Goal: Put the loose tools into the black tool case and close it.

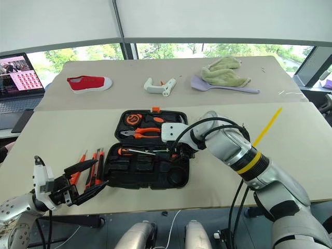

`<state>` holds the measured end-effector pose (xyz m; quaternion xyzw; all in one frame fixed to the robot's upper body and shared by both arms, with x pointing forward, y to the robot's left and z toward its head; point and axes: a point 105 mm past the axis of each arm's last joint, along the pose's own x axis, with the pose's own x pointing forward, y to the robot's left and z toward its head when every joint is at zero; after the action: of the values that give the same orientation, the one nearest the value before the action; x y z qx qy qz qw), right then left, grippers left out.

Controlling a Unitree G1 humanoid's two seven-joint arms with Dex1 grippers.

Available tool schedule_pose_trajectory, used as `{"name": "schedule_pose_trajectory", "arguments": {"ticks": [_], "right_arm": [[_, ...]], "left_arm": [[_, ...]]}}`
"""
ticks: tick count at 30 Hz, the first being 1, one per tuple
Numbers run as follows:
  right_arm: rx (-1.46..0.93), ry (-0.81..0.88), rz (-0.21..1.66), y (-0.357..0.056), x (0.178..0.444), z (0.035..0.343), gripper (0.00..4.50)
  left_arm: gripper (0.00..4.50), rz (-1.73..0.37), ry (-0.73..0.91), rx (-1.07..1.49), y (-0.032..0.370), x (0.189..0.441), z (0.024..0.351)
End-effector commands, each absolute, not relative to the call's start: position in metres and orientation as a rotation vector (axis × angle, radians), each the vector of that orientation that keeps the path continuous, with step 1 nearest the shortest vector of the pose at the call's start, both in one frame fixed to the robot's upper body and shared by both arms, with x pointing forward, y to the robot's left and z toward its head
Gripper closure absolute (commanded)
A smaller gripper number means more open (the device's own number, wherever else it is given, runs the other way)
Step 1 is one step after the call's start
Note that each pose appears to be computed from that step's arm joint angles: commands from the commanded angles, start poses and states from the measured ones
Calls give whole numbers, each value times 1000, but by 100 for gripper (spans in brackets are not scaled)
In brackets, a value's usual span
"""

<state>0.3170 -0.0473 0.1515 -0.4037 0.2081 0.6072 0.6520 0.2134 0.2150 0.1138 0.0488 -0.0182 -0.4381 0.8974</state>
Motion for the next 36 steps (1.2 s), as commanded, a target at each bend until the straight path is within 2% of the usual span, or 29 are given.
{"name": "schedule_pose_trajectory", "arguments": {"ticks": [1, 3, 6, 12, 16, 22, 30, 36], "right_arm": [[-845, 314, 1403, -53, 317, 191, 25], [-786, 250, 1415, -57, 318, 200, 25], [-653, 158, 1445, -52, 319, 196, 103], [-628, 122, 1393, -44, 332, 160, 310], [-612, 106, 1353, -39, 340, 147, 448], [-589, 119, 1374, -31, 335, 126, 448], [-592, 133, 1398, -27, 325, 114, 448], [-553, -59, 1335, -23, 334, 149, 448]], "left_arm": [[0, -901, -74, 124, 215, 210, 122], [0, -890, -73, 129, 217, 209, 122], [0, -876, -71, 131, 220, 209, 121], [0, -871, -79, 134, 220, 212, 123], [0, -870, -79, 138, 219, 213, 124], [0, -871, -75, 138, 217, 213, 124], [0, -861, -70, 146, 219, 213, 125], [0, -858, -66, 149, 219, 212, 125]]}}
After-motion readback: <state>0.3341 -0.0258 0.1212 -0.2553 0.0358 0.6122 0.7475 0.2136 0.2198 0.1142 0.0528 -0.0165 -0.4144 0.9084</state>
